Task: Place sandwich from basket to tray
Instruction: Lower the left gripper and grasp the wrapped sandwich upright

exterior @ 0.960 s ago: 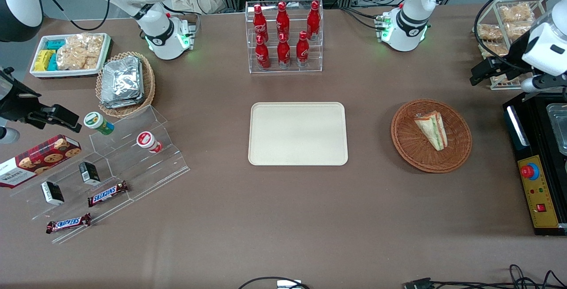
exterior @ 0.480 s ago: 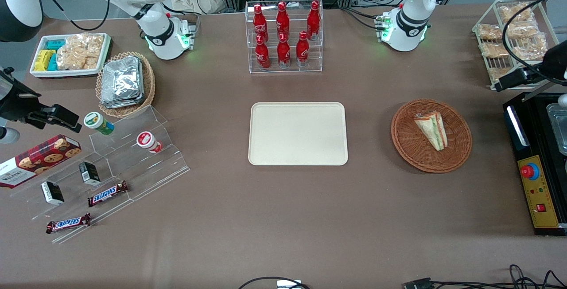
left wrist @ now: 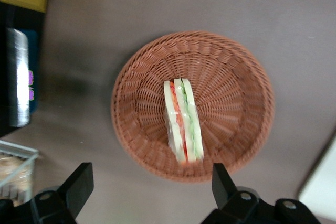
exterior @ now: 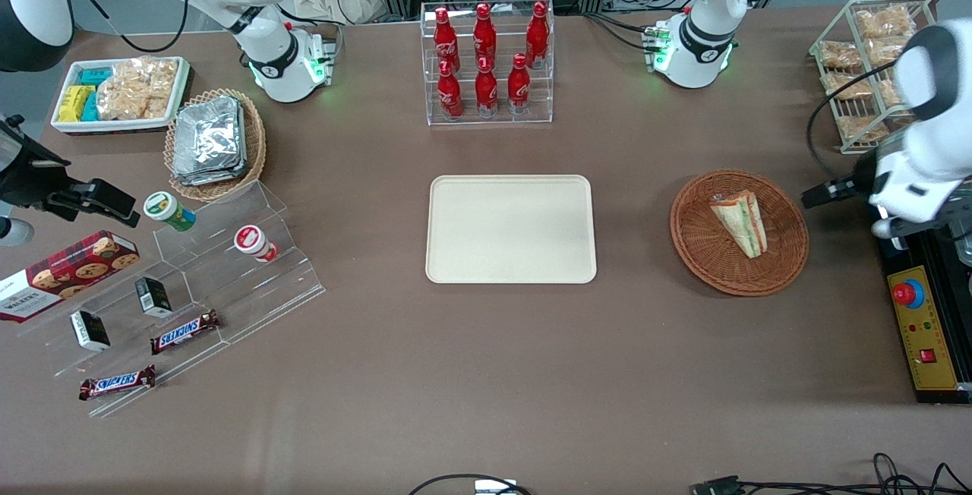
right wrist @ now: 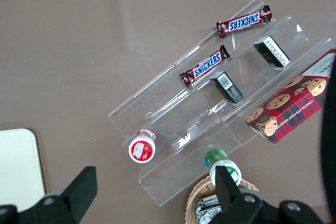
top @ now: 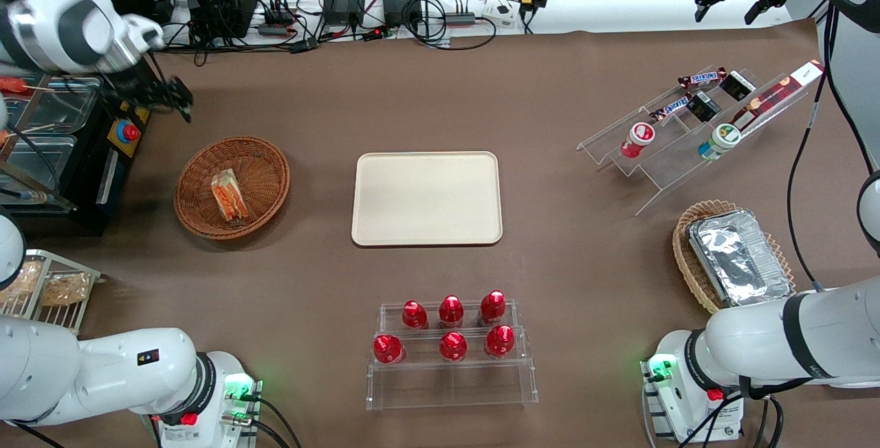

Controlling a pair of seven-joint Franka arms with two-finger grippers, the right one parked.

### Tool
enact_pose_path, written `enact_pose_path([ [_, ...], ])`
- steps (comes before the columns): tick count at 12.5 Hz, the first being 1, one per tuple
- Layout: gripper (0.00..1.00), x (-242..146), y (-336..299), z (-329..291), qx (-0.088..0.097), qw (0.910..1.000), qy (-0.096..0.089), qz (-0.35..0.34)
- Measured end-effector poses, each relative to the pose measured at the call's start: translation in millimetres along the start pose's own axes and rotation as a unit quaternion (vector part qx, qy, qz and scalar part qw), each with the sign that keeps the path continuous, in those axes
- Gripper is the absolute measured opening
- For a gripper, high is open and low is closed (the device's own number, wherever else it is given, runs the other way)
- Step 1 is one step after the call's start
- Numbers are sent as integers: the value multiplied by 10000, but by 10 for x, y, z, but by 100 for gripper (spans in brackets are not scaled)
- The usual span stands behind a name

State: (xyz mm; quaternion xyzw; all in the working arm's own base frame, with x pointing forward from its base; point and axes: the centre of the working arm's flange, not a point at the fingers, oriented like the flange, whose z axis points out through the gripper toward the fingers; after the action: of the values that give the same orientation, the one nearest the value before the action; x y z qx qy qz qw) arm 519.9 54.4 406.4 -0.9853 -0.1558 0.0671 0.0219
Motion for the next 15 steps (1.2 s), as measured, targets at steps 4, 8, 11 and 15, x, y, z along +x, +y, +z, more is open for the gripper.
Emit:
enact_pose_path([
  [4, 100, -200, 234, 762, 0, 9993, -18, -374],
  [8, 100, -244, 334, 1385, -158, 9986, 112, -498],
  [11, 100, -244, 373, 1728, -164, 9987, -61, -480],
  [15, 100, -258, 424, 1779, -147, 9986, -95, -508],
])
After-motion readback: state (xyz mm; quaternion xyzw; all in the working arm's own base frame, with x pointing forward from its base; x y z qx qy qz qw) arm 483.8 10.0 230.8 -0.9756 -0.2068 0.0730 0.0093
